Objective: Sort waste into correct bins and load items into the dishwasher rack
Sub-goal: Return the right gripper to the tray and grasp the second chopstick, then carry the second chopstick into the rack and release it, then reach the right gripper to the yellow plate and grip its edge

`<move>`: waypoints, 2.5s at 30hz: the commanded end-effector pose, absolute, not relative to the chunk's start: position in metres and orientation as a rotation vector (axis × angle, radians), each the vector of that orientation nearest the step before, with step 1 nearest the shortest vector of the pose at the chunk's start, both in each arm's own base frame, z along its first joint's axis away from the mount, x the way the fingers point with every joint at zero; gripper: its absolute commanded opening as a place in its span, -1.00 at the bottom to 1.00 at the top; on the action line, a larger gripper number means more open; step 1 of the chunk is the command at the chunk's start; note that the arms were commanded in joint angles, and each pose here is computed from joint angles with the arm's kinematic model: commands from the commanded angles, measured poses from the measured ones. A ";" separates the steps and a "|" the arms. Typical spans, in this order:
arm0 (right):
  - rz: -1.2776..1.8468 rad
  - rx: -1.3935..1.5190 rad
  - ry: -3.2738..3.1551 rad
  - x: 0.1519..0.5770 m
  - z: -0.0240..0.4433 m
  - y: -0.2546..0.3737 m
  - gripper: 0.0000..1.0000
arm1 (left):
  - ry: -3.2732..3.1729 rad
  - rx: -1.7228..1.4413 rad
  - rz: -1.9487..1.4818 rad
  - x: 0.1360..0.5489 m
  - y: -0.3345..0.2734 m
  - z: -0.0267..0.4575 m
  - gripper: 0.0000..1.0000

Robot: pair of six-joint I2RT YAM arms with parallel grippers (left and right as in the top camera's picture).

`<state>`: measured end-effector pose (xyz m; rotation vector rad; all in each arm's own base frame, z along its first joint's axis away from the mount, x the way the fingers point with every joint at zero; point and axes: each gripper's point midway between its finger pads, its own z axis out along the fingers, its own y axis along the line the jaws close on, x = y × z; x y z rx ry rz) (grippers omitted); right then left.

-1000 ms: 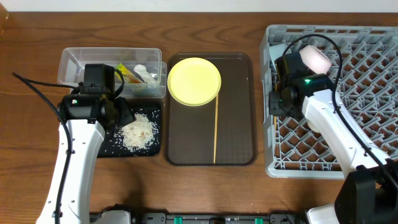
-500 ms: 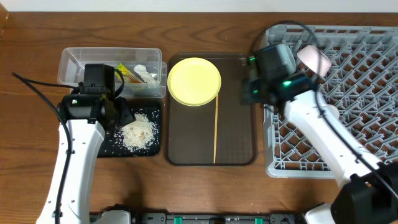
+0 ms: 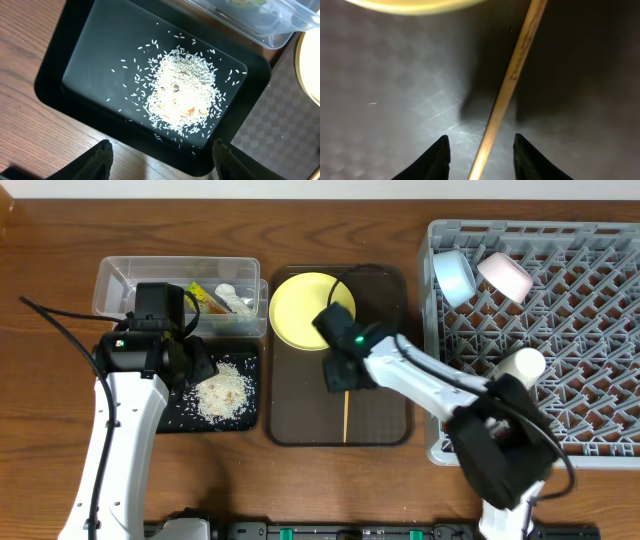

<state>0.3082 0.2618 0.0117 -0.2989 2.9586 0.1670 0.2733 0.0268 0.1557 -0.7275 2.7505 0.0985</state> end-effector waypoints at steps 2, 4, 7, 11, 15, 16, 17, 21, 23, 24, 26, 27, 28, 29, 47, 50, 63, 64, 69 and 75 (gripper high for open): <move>0.095 -0.205 2.998 0.307 -0.007 0.257 -0.36 | 2.734 -0.740 0.100 0.273 0.029 0.160 0.33; 0.082 -0.199 3.002 0.307 -0.010 0.255 -0.59 | 2.734 -0.740 0.100 0.273 0.029 0.160 0.33; 0.065 -0.188 3.002 0.309 -0.010 0.250 -0.97 | 2.734 -0.739 0.100 0.273 0.029 0.160 0.33; 0.055 -0.151 3.009 0.311 -0.001 0.239 -0.98 | 2.734 -0.739 0.100 0.273 0.029 0.160 0.33; 0.067 -0.070 2.972 0.325 0.029 0.216 -0.98 | 2.734 -0.740 0.100 0.273 0.029 0.160 0.33; 0.079 -0.068 2.953 0.329 0.039 0.211 -0.98 | 2.734 -0.740 0.100 0.273 0.029 0.160 0.33; 0.098 -0.067 2.924 0.334 0.053 0.205 -0.98 | 2.734 -0.740 0.100 0.273 0.029 0.160 0.33; 0.154 -0.063 2.798 0.349 0.110 0.177 -0.98 | 2.734 -0.739 0.100 0.273 0.029 0.160 0.33; 0.166 -0.049 2.741 0.351 0.137 0.159 -0.98 | 2.734 -0.739 0.100 0.273 0.029 0.160 0.33; 0.163 -0.041 2.726 0.351 0.146 0.151 -0.98 | 2.734 -0.740 0.100 0.273 0.029 0.160 0.33; 0.149 -0.022 2.701 0.350 0.161 0.131 -0.98 | 2.734 -0.739 0.100 0.273 0.029 0.160 0.33; 0.137 -0.011 2.698 0.349 0.165 0.122 -0.98 | 2.734 -0.739 0.100 0.273 0.029 0.160 0.33; 0.120 -0.004 2.704 0.347 0.167 0.112 -0.98 | 2.734 -0.740 0.100 0.273 0.029 0.160 0.33; 0.103 -0.010 2.716 0.345 0.166 0.105 -0.97 | 2.734 -0.740 0.100 0.273 0.029 0.160 0.33; -0.064 0.060 2.864 0.345 0.100 0.057 -0.66 | 2.734 -0.740 0.100 0.273 0.029 0.160 0.33; -0.038 0.062 2.820 0.353 0.109 0.060 -0.61 | 2.734 -0.740 0.100 0.273 0.029 0.160 0.33; 0.517 -0.245 2.405 0.406 0.188 0.174 -0.26 | 2.734 -0.740 0.100 0.273 0.029 0.160 0.33; 0.513 -0.264 2.391 0.408 0.187 0.182 -0.24 | 2.734 -0.740 0.100 0.273 0.029 0.160 0.33; 0.416 -0.242 2.367 0.427 0.163 0.209 -0.14 | 2.734 -0.740 0.100 0.273 0.029 0.160 0.33; 0.434 -0.224 2.378 0.446 0.112 0.242 -0.12 | 2.734 -0.740 0.100 0.273 0.029 0.160 0.33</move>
